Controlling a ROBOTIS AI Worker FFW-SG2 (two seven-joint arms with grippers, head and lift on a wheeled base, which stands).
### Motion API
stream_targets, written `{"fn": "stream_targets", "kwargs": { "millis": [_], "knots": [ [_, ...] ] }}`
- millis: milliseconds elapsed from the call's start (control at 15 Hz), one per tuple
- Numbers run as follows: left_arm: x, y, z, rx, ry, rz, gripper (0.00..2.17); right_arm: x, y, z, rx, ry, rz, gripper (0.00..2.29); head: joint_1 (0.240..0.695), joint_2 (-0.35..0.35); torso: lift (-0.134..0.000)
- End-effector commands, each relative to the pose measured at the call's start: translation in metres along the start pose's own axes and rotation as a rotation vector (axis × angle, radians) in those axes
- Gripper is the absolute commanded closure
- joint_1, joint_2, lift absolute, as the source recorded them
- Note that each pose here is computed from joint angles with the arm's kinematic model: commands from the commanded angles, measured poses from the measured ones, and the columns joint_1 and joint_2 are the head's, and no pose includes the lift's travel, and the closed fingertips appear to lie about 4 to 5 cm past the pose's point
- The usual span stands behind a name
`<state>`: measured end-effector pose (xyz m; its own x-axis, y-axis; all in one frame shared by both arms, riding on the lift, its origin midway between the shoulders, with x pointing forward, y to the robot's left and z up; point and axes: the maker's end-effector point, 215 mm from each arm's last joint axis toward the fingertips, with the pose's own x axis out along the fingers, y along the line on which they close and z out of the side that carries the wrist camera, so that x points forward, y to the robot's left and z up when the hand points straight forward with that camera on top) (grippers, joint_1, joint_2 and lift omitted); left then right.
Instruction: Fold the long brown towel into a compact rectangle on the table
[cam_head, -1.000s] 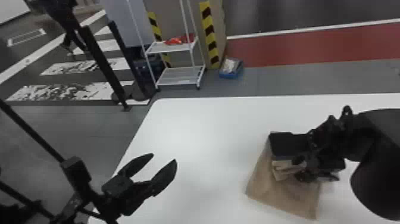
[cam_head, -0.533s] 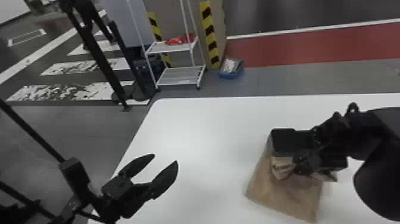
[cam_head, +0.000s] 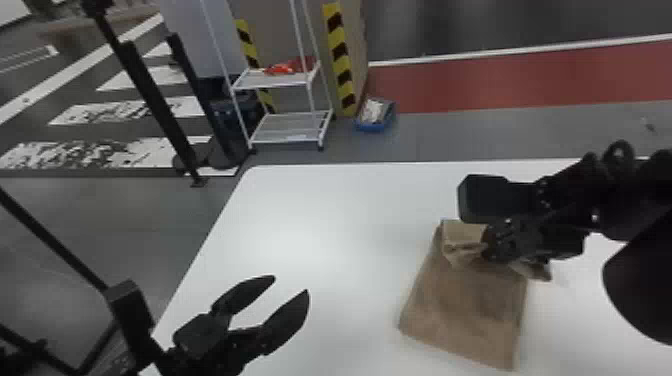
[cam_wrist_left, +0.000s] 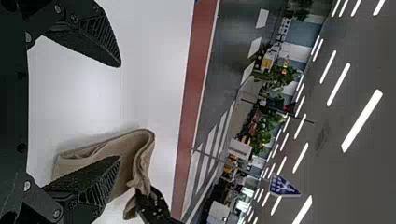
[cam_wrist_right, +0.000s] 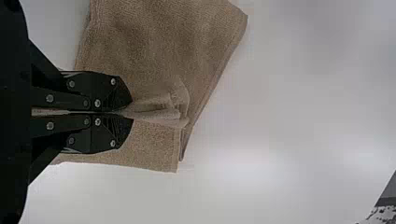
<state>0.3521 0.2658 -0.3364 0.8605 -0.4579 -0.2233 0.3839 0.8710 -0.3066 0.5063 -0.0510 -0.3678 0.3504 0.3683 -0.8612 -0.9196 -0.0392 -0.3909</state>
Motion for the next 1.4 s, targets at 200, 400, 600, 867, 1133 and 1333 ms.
{"fn": "stream_targets", "kwargs": {
  "millis": [200, 400, 600, 867, 1133, 1333],
  "knots": [
    [0.029, -0.014, -0.035, 0.099, 0.037, -0.018, 0.83, -0.024, -0.014, -0.002, 0.089, -0.058, -0.06, 1.11, 0.695, 0.243, -0.125],
    [0.048, -0.024, -0.064, 0.156, 0.112, -0.034, 2.06, -0.032, -0.019, -0.001, 0.124, -0.087, -0.078, 1.11, 0.695, 0.221, -0.125],
    [0.064, -0.058, -0.079, 0.167, 0.132, -0.121, 2.06, -0.032, -0.015, -0.001, 0.145, -0.088, -0.077, 1.11, 0.695, 0.184, -0.125],
    [0.081, -0.102, -0.088, 0.162, 0.121, -0.207, 2.06, -0.031, -0.015, 0.008, 0.168, -0.095, -0.076, 1.11, 0.695, 0.126, -0.125],
    [0.103, -0.135, -0.095, 0.193, 0.098, -0.276, 2.06, -0.03, -0.016, 0.013, 0.17, -0.101, -0.081, 1.11, 0.695, 0.082, -0.125],
    [0.117, -0.127, -0.126, 0.188, 0.157, -0.275, 2.06, -0.027, -0.012, 0.014, 0.173, -0.098, -0.077, 1.11, 0.695, 0.049, -0.125]
  ]
}}
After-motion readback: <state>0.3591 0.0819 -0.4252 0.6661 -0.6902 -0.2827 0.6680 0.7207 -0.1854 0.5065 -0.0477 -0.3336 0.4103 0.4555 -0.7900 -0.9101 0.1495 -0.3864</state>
